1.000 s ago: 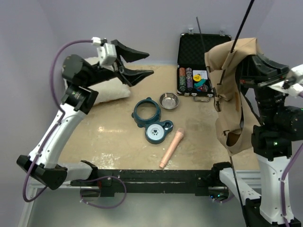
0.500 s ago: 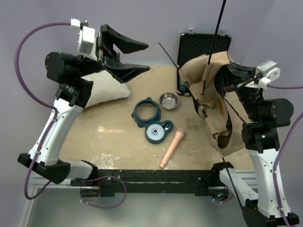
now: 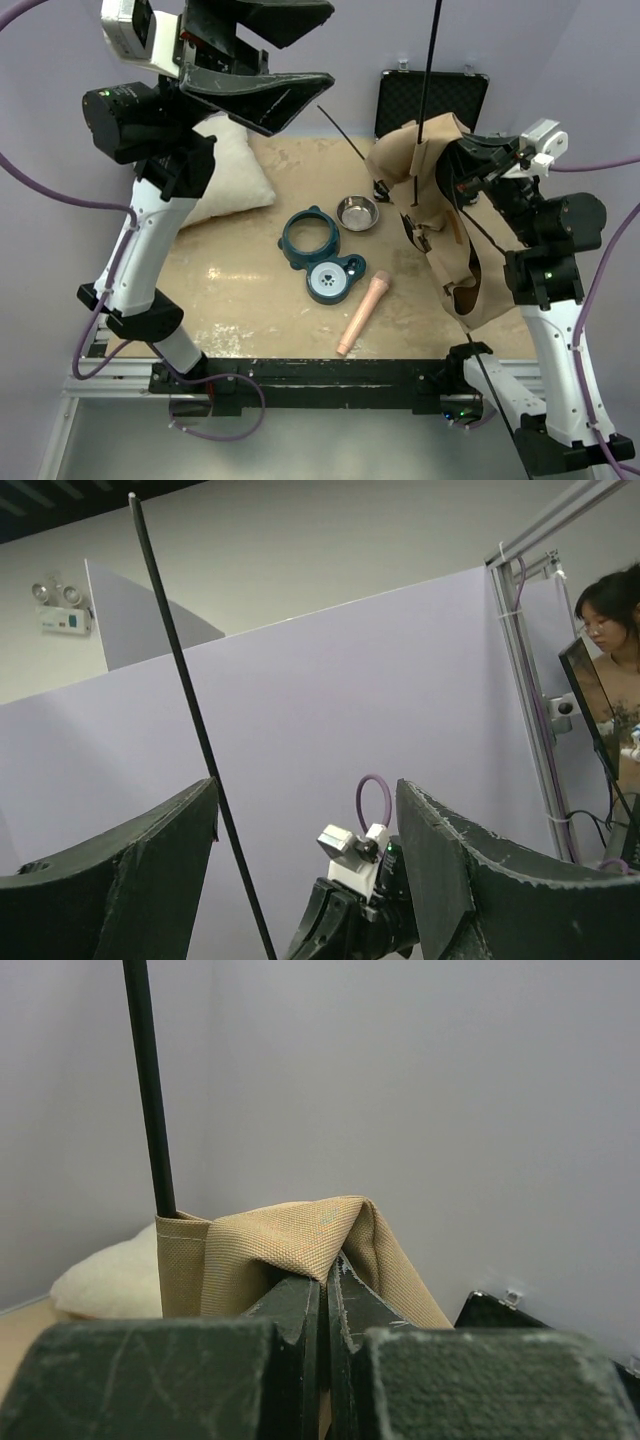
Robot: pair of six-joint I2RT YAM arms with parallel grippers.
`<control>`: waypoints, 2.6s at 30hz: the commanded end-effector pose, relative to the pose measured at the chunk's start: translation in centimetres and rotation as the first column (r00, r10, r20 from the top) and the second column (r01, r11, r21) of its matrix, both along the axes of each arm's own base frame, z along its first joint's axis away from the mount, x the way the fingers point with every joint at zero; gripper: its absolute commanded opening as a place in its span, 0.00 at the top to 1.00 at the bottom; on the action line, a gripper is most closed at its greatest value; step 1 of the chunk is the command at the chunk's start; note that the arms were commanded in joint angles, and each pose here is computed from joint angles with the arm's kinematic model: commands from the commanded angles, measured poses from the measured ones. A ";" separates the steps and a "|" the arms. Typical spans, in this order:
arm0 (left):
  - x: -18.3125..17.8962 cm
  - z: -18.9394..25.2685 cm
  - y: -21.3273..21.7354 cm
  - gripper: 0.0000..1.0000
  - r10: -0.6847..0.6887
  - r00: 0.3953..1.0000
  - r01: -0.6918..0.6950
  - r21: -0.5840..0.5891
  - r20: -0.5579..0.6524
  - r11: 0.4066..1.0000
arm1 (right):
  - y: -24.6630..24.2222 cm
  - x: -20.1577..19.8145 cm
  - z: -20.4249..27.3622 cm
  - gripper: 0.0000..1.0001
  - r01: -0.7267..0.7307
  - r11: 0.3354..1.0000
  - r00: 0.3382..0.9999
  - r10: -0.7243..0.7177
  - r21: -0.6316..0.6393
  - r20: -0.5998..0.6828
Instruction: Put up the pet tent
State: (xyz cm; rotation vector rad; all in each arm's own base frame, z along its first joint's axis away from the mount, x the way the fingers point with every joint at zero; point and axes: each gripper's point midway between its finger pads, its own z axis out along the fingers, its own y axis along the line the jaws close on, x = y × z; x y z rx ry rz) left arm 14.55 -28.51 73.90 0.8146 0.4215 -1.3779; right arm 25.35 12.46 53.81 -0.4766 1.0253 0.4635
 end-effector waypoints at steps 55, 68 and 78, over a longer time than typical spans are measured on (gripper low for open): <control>-2.4 4.7 4.3 0.41 -0.004 0.999 -0.006 -0.204 -0.048 0.979 | 7.0 -3.5 -8.6 1.00 -0.260 0.933 0.964 0.236 -0.249 -0.124; -3.4 3.9 4.1 0.56 -0.050 0.998 0.042 -0.159 -0.045 0.986 | 8.0 -3.6 -10.8 1.00 -0.297 0.911 0.952 0.259 -0.287 -0.164; -3.0 -0.1 2.1 1.00 -0.073 0.988 0.077 0.029 -0.136 0.997 | 7.7 -4.1 -9.9 1.00 -0.268 0.924 0.963 0.246 -0.273 -0.114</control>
